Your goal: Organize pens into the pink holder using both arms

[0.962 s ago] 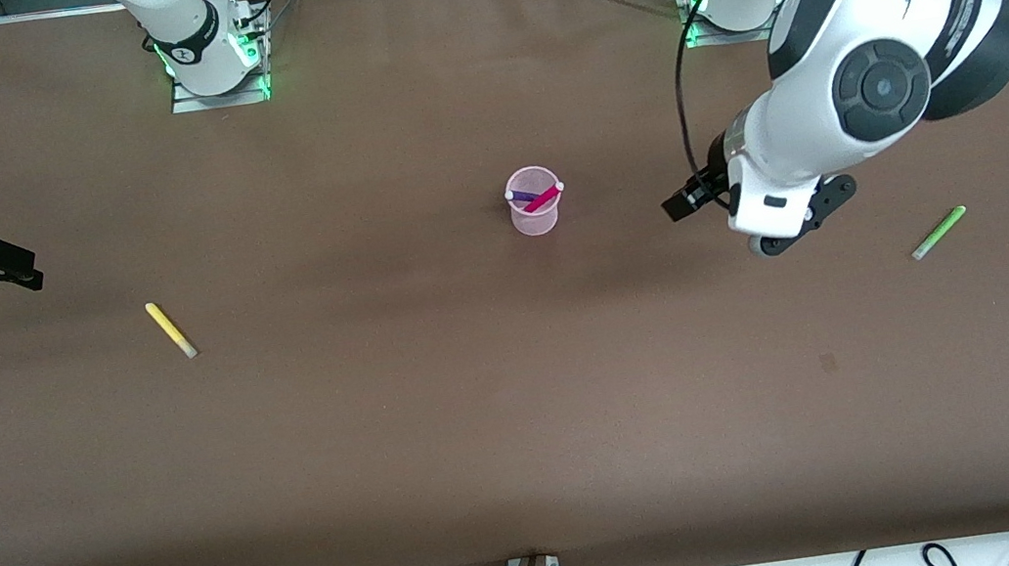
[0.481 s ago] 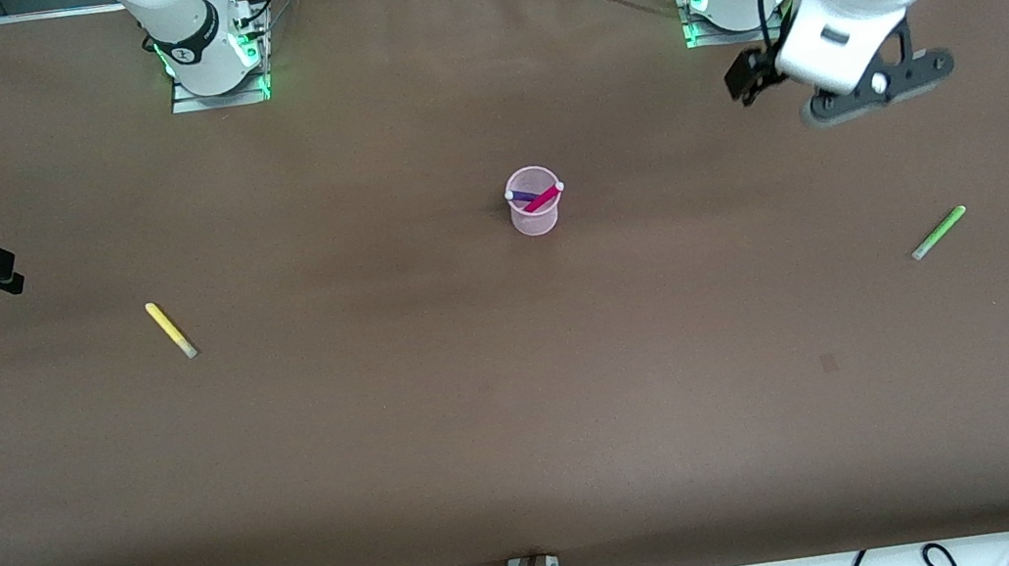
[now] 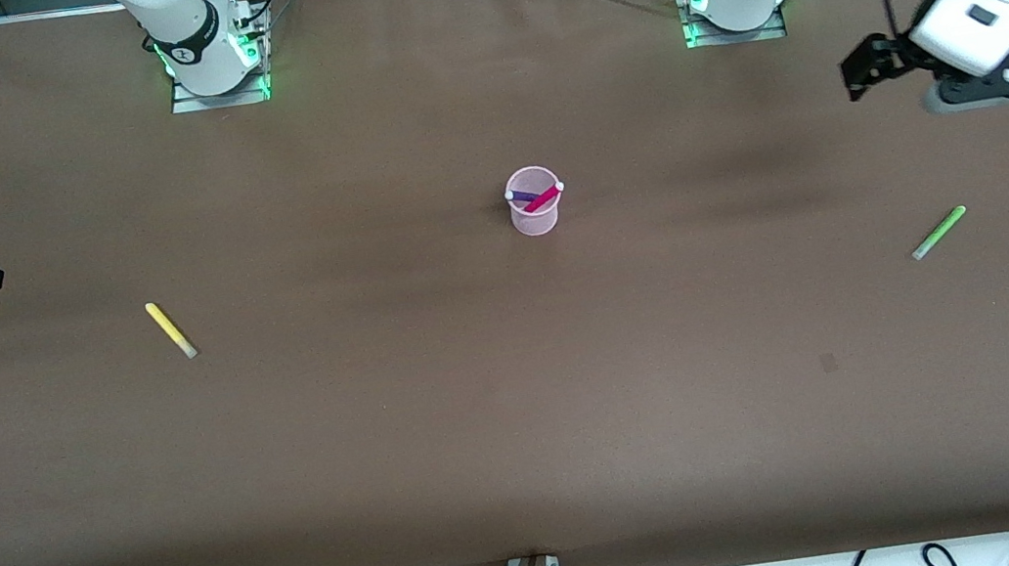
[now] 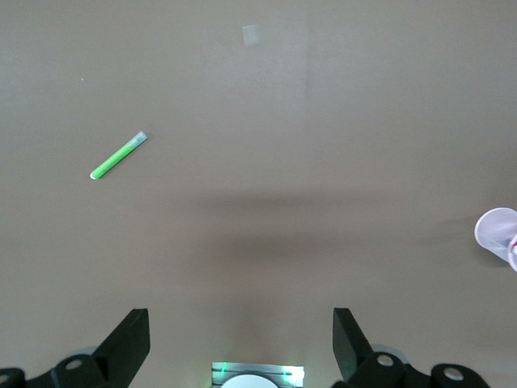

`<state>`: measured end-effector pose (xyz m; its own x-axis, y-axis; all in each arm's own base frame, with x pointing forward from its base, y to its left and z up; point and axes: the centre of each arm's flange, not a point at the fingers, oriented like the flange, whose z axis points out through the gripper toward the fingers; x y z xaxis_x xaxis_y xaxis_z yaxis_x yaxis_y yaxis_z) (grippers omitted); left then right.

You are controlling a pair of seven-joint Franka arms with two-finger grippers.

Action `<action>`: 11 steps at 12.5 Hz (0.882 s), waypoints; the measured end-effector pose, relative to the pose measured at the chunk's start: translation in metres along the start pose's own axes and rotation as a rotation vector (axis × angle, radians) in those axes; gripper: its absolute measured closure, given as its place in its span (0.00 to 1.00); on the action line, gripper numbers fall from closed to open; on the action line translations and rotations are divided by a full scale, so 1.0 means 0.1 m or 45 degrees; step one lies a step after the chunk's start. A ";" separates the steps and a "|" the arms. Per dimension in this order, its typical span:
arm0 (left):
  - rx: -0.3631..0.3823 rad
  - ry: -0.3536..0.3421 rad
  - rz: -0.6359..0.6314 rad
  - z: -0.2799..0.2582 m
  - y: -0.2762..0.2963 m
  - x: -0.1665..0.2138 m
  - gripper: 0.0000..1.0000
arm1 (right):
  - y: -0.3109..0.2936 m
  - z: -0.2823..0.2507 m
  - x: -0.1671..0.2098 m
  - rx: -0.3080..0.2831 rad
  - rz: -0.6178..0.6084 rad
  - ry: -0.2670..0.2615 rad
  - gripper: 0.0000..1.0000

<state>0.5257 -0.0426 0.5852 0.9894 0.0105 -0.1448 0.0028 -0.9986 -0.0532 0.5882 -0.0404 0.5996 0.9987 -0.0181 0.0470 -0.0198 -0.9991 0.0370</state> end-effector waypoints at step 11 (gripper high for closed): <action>0.010 0.045 0.042 0.12 0.04 -0.09 0.00 | -0.25 0.40 0.36 -0.002 -0.022 0.078 0.00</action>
<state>0.5148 -0.0462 0.5742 0.9934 -0.0241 -0.1119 -0.0306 -0.9979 -0.0566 0.6262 -0.0179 0.5601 0.9942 0.0016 0.1076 -0.0027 -0.9992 0.0398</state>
